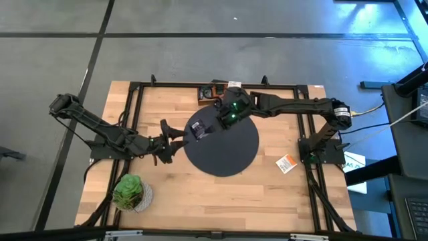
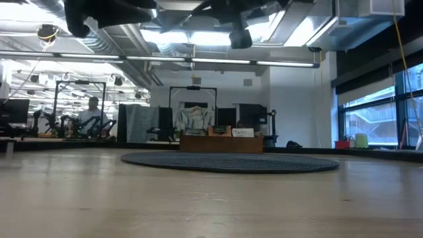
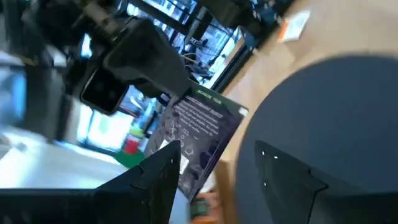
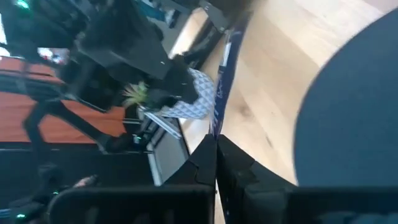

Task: Pick & Place Tea
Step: Put the purple tea bag into the left section of the wooden organizer

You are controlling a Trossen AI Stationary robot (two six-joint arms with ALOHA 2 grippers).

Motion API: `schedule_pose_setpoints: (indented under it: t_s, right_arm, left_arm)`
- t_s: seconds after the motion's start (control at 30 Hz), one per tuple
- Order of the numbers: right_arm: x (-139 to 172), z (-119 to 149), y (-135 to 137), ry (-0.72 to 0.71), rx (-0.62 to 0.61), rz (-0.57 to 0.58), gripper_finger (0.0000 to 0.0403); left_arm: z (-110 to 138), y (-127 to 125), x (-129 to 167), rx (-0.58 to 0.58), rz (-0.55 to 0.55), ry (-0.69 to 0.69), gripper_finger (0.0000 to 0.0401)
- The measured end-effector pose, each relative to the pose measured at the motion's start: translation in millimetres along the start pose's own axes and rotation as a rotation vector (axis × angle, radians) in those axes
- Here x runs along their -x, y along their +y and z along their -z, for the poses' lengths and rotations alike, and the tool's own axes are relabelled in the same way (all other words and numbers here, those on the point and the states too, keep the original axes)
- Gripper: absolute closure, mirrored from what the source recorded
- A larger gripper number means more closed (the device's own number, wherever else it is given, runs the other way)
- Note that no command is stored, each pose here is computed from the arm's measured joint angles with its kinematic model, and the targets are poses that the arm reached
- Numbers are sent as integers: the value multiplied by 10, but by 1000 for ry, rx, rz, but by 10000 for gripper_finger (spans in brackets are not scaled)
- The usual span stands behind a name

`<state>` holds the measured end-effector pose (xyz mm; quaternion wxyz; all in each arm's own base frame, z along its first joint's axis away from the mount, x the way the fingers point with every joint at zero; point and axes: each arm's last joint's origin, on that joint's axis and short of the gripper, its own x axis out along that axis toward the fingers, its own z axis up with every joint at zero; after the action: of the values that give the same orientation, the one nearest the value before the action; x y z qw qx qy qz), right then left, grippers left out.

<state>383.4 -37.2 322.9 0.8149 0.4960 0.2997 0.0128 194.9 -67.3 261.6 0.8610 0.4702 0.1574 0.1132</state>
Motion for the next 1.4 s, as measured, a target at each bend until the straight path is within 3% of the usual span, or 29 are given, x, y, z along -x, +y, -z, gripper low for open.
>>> schedule_pose_setpoints:
  t_s: [0.2,0.5,0.97,1.17,1.4]
  right_arm:
    - [2,-36,60,-25,-54,-65,397]
    - [-8,-31,139,-22,-112,-130,396]
    - [-53,42,210,-55,-107,-124,394]
    - [-75,86,248,-51,-103,-132,394]
    - [-87,105,270,-69,-114,-129,394]
  left_arm:
    - [7,22,0,-236,-42,50,202]
    - [-11,67,3,-324,-91,74,200]
    - [-58,30,49,-182,-75,26,203]
    - [-35,56,26,-264,-95,60,203]
    - [-24,65,11,-265,-90,55,212]
